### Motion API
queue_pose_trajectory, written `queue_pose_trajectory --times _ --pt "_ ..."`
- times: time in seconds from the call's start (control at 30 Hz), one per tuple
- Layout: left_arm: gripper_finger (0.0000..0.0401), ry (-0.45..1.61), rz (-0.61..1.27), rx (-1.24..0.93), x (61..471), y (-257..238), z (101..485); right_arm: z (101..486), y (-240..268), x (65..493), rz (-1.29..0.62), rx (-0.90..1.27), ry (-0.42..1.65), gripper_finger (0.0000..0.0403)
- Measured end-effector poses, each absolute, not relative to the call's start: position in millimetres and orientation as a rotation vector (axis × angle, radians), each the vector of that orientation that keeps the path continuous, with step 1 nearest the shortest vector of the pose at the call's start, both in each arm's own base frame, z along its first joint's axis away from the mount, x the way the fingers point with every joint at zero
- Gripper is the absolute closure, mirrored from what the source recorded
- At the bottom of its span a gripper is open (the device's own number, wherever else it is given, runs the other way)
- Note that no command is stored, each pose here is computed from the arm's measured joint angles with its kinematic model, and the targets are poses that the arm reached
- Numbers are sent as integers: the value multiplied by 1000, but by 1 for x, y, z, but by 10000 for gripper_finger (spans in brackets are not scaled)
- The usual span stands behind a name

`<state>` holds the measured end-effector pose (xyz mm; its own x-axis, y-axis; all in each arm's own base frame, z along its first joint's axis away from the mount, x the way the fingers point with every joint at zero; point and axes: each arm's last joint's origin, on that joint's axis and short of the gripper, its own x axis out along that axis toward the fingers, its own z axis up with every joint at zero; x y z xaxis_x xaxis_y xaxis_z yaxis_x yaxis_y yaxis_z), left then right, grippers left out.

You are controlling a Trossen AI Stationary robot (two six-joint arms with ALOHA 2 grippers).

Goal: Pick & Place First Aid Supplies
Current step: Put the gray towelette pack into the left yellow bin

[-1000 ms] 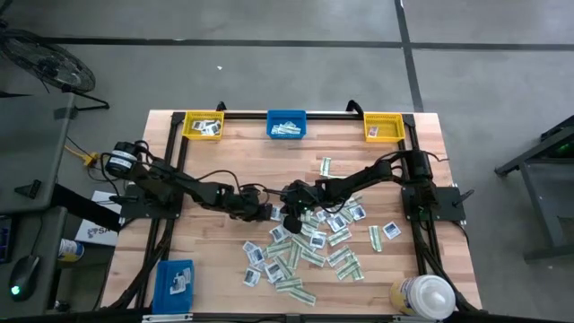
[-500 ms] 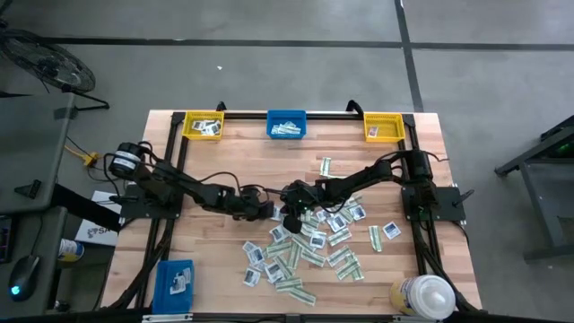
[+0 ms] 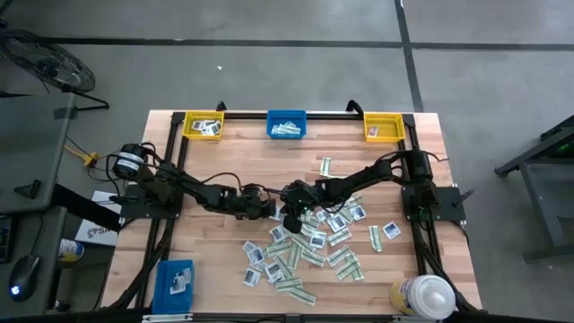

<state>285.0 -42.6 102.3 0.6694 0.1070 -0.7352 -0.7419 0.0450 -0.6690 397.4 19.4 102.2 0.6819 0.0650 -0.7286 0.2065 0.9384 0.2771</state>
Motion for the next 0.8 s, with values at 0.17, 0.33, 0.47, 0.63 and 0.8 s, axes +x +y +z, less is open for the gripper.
queue_pose_trajectory --times 0.17,0.33,0.47,0.63,0.8 --pt "357 619 691 -1373 284 -43 101 102 19 397 -81 354 822 403" --pt "390 627 685 -1361 284 -43 101 102 19 397 -81 354 822 403" --pt "398 635 672 -1347 284 -43 101 104 20 397 -64 365 822 403" --pt "399 637 665 -1350 284 -44 101 124 20 392 -53 358 804 403" --pt "400 642 636 -1308 284 -43 106 164 13 385 -77 336 726 403"
